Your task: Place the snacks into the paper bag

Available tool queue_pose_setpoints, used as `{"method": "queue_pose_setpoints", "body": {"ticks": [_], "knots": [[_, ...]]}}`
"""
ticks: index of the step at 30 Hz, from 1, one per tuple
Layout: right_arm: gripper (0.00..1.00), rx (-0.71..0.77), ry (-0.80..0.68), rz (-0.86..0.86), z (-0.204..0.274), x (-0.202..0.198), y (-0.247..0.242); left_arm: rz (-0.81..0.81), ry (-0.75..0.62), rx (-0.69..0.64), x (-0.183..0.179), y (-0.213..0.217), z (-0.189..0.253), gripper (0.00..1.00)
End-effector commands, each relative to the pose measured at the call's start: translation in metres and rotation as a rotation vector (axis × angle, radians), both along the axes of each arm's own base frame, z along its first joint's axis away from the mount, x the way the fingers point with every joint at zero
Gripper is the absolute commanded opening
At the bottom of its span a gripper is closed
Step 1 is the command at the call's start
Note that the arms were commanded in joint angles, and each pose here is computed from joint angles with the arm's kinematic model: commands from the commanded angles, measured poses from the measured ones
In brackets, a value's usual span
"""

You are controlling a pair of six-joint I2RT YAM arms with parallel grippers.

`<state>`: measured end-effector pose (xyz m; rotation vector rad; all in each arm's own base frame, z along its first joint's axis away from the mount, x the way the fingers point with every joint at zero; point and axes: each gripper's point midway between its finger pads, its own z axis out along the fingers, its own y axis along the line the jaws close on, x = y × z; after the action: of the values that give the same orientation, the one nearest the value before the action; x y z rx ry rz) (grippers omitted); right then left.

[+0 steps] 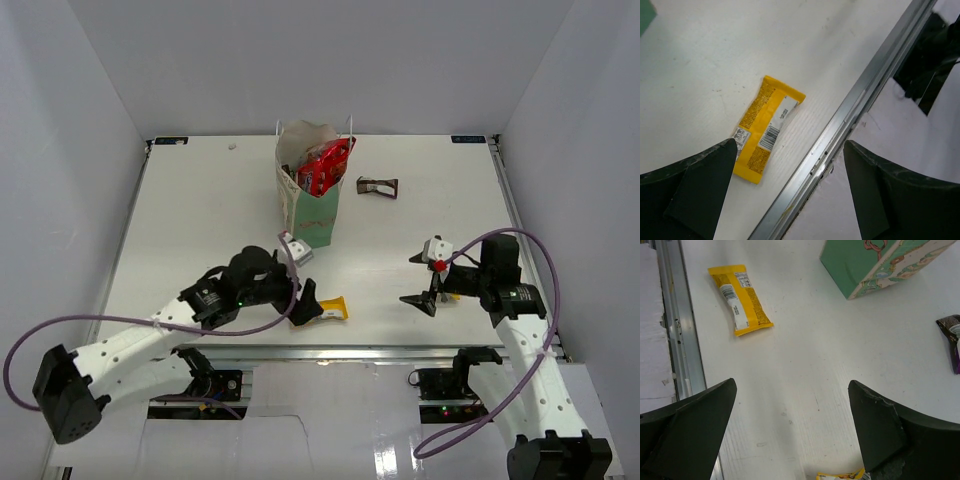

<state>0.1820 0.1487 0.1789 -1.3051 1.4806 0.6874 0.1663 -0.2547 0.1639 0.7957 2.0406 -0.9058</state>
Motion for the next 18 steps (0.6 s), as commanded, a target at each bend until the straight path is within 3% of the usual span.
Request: {"method": "queue_pose_setpoints", "body": {"ticks": [1, 3, 8, 13, 18], "knots": [[0.98, 0.007, -0.029, -0.028, 0.011, 0.012, -0.005, 0.047, -0.097, 0.219, 0.013, 0.000, -0.026, 0.98], [0.98, -0.001, -0.022, -0.056, 0.009, 0.016, -0.010, 0.012, -0.114, 0.367, 0.009, -0.003, -0.054, 0.98], [0.98, 0.005, -0.029, -0.107, 0.011, 0.021, -0.020, -0.053, -0.189, 0.579, 0.012, -0.019, -0.082, 0.97], [0.98, 0.008, -0.035, -0.124, 0.013, 0.022, -0.023, -0.082, -0.242, 0.706, 0.028, -0.023, -0.100, 0.93], [0.98, 0.008, -0.038, -0.130, 0.014, 0.023, -0.024, -0.155, -0.206, 0.753, 0.023, -0.028, -0.125, 0.85]]}}
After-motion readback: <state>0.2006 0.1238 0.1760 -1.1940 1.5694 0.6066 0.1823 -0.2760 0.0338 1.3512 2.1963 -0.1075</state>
